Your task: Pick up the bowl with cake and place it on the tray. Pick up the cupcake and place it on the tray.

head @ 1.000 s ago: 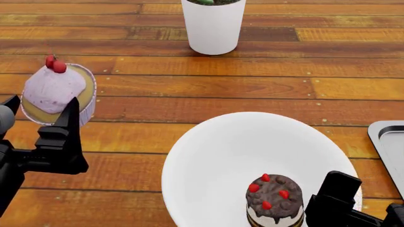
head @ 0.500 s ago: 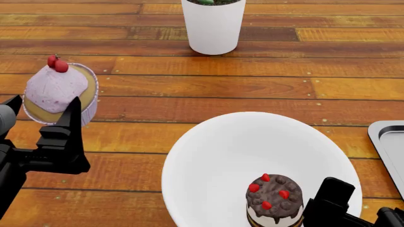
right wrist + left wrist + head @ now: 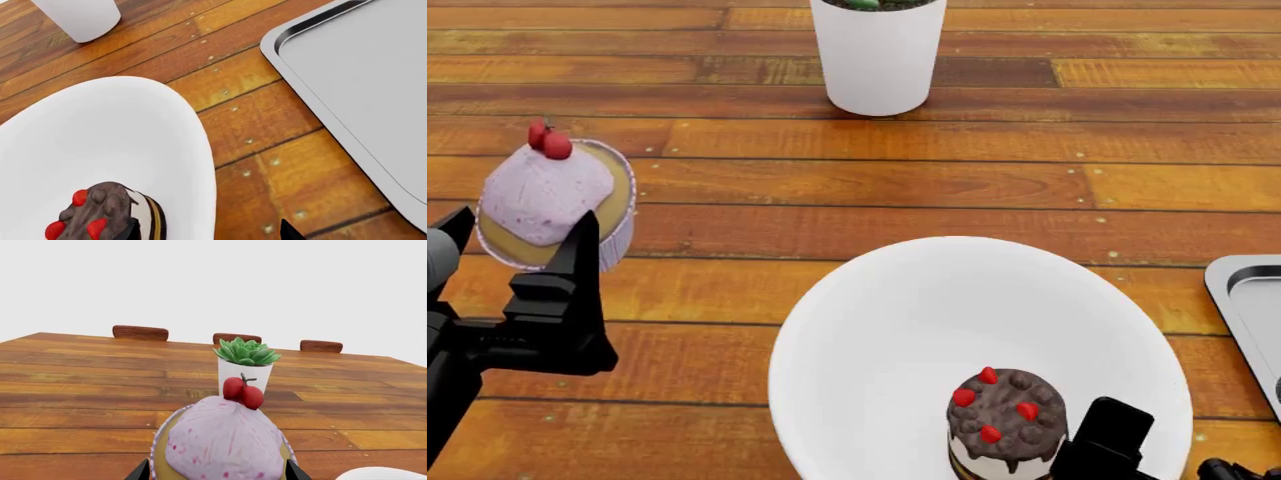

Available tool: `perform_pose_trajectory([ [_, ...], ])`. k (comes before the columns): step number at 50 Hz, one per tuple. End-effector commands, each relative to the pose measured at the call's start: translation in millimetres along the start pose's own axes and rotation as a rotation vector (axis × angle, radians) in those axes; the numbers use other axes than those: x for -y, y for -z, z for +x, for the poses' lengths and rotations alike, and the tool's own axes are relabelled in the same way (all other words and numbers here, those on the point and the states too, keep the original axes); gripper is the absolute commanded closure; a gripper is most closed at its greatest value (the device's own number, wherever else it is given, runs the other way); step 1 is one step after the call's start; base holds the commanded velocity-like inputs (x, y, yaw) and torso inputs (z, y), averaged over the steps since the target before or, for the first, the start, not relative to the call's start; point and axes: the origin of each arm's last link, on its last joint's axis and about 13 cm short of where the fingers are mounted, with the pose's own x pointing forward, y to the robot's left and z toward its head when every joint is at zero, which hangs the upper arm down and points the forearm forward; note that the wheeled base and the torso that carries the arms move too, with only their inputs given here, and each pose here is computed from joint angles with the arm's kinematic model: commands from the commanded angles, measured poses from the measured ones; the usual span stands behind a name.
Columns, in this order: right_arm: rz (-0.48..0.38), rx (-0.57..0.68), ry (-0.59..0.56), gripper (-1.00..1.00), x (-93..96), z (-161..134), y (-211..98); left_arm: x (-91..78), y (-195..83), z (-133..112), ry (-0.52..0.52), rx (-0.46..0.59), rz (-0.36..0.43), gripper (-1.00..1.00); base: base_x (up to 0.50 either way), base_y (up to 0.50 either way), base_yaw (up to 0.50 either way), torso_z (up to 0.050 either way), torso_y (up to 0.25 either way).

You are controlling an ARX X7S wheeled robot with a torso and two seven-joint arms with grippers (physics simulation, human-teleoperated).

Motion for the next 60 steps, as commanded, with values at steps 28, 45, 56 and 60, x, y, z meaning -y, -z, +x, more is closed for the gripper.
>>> perform_pose_trajectory([
  [28, 0.012, -0.033, -0.046, 1.00, -2.3, 0, 7, 2.2, 1, -1, -0.005, 0.000, -0.025, 1.00, 0.00, 0.00, 0.00, 0.000, 0.000],
  [45, -0.015, 0.136, -0.149, 1.00, -20.1, -36, -24, -2.3, 4, 4, -0.023, 0.008, -0.022, 1.00, 0.00, 0.00, 0.00, 0.000, 0.000],
  [56, -0.016, 0.232, -0.228, 1.00, -32.4, -43, -42, -7.1, 5, 13, -0.041, 0.027, -0.018, 1.00, 0.00, 0.00, 0.00, 0.000, 0.001],
  [60, -0.008, 0.238, -0.243, 1.00, -33.2, -39, -42, -8.5, 7, 15, -0.044, 0.030, -0.014, 1.00, 0.00, 0.00, 0.00, 0.000, 0.002],
])
